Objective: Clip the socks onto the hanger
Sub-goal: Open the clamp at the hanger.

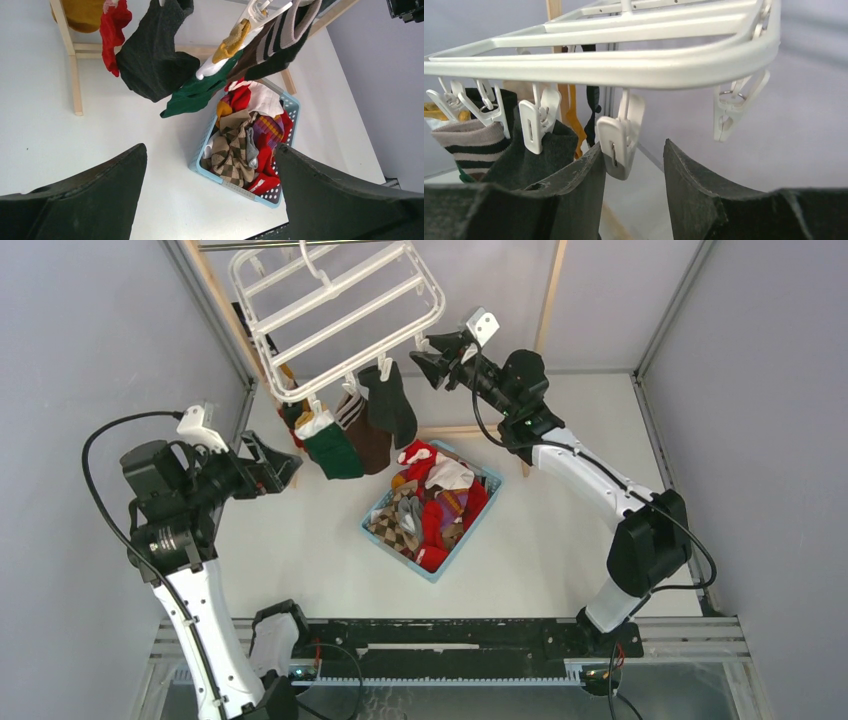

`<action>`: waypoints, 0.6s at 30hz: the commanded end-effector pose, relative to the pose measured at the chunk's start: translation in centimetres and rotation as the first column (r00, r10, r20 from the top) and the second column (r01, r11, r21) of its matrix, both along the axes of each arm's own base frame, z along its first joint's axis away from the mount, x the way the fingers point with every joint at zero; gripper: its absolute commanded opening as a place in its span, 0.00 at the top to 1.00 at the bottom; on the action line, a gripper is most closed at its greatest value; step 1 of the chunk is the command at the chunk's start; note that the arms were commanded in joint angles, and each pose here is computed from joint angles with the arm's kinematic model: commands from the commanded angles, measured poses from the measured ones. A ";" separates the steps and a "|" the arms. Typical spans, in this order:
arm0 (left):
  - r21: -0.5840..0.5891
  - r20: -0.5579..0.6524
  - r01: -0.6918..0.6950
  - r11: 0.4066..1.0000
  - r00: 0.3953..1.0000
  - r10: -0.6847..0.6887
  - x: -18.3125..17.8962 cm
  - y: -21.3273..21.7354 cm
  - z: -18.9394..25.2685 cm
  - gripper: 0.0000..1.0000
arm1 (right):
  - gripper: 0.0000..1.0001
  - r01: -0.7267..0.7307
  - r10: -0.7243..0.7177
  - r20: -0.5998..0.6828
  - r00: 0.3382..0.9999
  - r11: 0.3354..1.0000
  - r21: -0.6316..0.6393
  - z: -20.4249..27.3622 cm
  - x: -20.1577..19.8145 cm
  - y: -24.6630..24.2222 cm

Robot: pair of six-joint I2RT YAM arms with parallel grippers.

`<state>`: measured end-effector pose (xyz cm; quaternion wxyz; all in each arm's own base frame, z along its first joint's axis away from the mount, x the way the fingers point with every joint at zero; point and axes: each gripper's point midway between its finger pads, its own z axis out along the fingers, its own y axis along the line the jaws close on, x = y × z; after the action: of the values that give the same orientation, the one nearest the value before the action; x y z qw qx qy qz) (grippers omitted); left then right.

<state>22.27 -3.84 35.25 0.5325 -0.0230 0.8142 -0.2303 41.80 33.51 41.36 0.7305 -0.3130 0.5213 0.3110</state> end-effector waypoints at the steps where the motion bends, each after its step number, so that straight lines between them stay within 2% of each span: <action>1: 0.000 0.070 0.030 1.000 0.997 -0.030 -0.8 -0.9 2.5 0.00 | 0.49 0.007 -0.010 0.095 0.995 0.999 0.035 3.4 -0.3 0.2; 5: -0.002 0.073 0.035 0.999 0.997 -0.035 -0.8 -1.0 2.6 0.00 | 0.56 -0.001 -0.002 0.093 0.996 1.000 0.031 3.5 -0.3 0.6; 15: -0.019 0.111 0.069 0.997 0.992 -0.066 -1.6 -1.9 4.2 0.00 | 0.90 -0.010 0.010 0.076 0.997 1.000 -0.002 2.9 -1.1 1.0; 18: -0.024 0.134 0.090 0.996 0.987 -0.086 -1.8 -2.3 4.8 0.00 | 0.95 0.001 -0.001 0.081 0.997 1.000 -0.006 2.9 -1.9 1.0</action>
<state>21.43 -5.02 37.17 0.5446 -0.0070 0.7997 -0.2525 41.67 34.63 41.47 0.7291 -0.3280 0.5180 0.3040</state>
